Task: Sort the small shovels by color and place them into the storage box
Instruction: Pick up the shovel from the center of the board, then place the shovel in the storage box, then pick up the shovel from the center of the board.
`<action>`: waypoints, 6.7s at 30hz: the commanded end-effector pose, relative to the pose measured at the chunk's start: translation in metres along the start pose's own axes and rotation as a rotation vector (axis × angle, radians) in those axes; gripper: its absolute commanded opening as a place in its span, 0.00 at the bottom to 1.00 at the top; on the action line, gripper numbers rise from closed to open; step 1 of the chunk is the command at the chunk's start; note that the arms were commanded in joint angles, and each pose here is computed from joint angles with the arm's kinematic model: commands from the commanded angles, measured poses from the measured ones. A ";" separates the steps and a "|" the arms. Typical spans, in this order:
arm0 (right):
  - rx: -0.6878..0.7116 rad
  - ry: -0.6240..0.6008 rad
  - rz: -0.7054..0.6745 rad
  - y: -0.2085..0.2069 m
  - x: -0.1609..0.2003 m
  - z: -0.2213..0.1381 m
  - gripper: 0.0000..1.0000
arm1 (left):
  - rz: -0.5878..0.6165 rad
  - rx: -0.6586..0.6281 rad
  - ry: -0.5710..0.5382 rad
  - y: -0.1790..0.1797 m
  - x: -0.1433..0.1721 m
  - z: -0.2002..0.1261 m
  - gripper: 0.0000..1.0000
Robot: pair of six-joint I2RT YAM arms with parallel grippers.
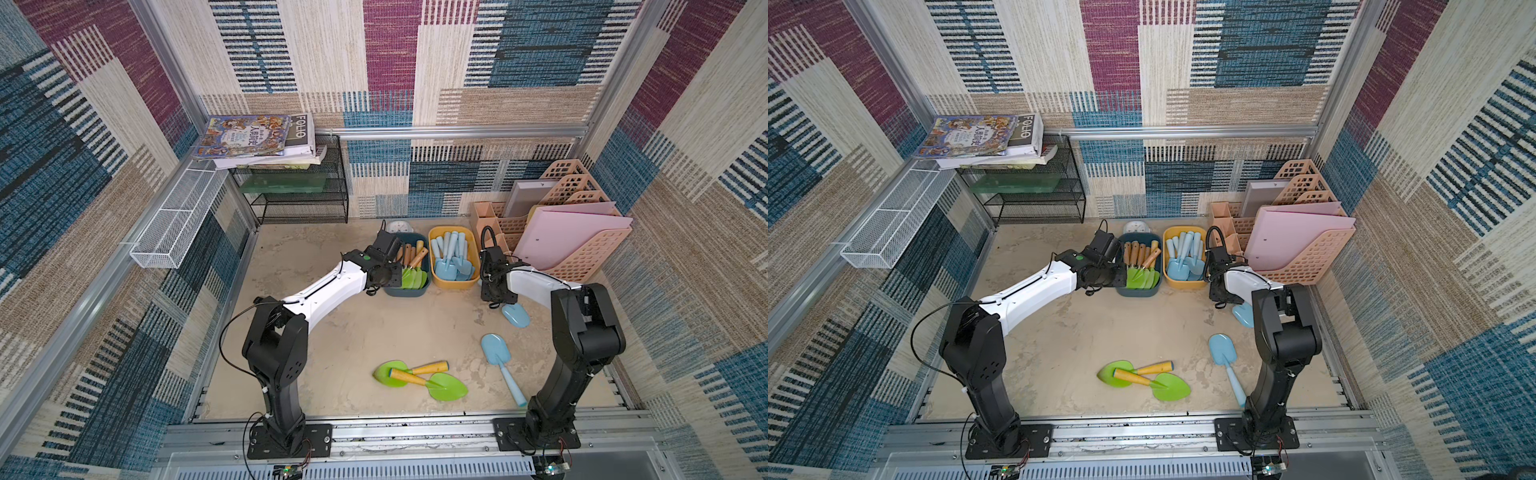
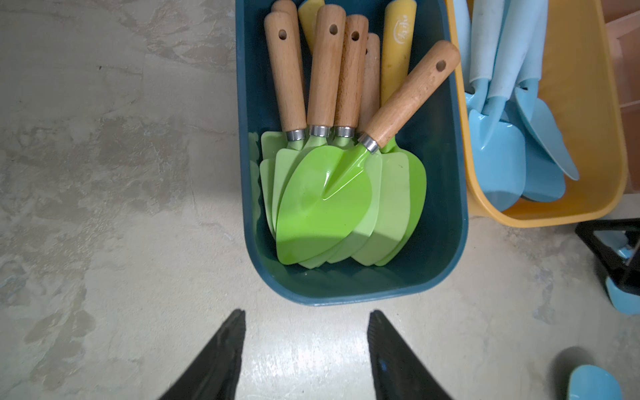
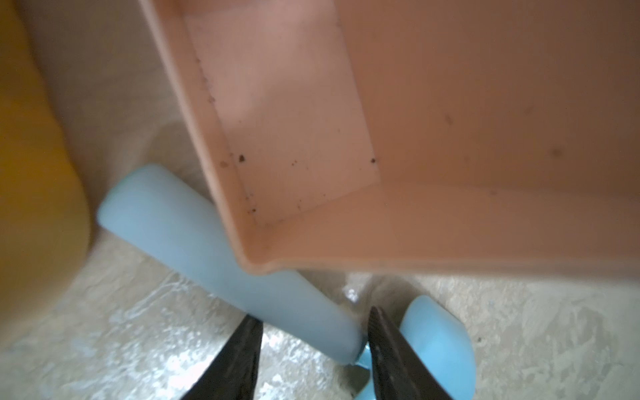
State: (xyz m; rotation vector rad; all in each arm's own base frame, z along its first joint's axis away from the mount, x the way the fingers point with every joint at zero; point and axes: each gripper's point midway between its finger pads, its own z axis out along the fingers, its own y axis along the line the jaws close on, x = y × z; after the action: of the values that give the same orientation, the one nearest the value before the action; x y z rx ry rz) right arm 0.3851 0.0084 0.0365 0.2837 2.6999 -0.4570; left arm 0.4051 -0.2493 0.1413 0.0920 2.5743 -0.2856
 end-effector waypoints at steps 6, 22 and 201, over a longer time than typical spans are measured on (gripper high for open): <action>-0.076 0.047 -0.065 0.015 0.009 0.008 0.48 | -0.012 0.011 -0.001 -0.001 -0.002 0.005 0.58; -0.238 0.143 -0.058 0.028 0.056 -0.005 0.22 | -0.037 0.055 0.029 -0.008 0.003 0.001 0.57; -0.743 0.207 -0.537 0.140 0.244 -0.189 0.44 | 0.005 -0.136 -0.171 0.019 0.060 -0.048 0.62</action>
State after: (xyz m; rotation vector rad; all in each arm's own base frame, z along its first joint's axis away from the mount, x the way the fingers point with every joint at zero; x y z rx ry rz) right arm 0.1482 0.2414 0.0723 -0.6986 2.8170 0.5063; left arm 0.3383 -0.2233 0.1529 0.0411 2.3821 -0.1095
